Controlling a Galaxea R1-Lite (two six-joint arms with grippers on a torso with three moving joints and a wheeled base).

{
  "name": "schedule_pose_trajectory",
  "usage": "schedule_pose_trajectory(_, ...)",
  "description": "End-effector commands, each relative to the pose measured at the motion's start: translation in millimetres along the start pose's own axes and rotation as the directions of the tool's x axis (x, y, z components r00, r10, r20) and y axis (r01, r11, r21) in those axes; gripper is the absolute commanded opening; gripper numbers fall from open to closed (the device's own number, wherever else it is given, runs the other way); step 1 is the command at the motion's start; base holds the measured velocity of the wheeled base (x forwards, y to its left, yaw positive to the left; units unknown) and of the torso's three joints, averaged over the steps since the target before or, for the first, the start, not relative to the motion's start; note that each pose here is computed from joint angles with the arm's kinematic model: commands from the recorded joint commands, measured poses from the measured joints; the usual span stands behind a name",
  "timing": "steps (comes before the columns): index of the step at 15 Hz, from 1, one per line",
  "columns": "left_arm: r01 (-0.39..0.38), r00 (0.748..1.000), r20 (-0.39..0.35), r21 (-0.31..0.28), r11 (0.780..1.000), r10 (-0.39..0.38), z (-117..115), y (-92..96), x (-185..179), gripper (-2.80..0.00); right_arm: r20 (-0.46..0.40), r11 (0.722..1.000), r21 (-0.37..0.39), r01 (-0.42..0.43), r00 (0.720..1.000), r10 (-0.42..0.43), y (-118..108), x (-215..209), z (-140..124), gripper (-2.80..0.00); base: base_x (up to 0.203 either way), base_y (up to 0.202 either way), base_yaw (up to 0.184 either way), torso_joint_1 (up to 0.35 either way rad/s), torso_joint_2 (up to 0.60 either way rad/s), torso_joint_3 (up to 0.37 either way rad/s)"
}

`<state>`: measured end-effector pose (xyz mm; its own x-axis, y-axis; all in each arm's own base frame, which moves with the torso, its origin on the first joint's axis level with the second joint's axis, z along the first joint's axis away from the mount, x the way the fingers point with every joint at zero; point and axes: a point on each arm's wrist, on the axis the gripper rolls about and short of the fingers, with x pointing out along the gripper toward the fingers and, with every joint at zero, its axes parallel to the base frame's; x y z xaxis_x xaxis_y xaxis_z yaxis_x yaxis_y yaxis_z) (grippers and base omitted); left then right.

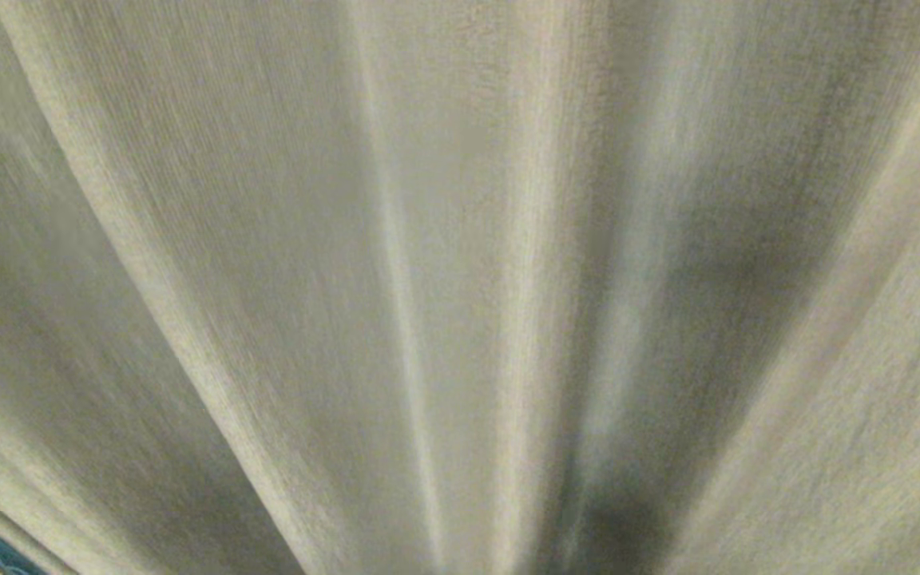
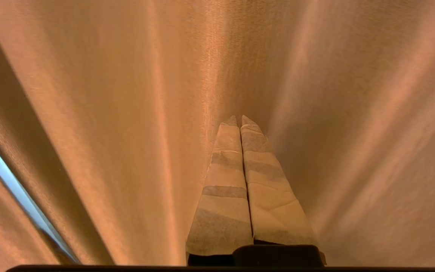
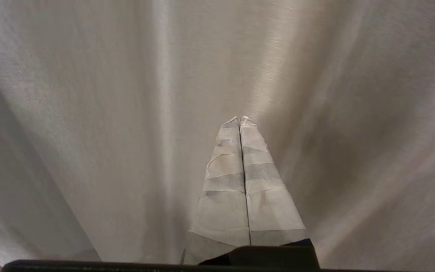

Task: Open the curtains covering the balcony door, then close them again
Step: Close the outer curtains on both sides

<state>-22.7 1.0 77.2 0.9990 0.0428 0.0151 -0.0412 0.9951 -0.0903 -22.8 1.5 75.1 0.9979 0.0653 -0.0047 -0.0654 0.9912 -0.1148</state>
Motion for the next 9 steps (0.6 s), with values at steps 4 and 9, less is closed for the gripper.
schedule_pose_trajectory(4, 0.000, 1.000, 0.001, -0.001, 1.000, 0.000, 0.0, 0.0, -0.1, -2.80, 0.000, 1.000, -0.001, -0.001, 1.000, 0.001, 0.0, 0.0, 0.0, -2.80, 0.000, 0.000, 0.000, 0.000, 0.00, 0.000)
schedule_pose_trajectory(9, 0.000, 1.000, 0.002, -0.001, 1.000, 0.000, 0.0, 0.0, -0.1, -2.80, 0.000, 1.000, -0.001, -0.001, 1.000, 0.001, 0.0, 0.0, 0.0, -2.80, 0.000, 0.000, 0.000, 0.000, 0.00, 0.000)
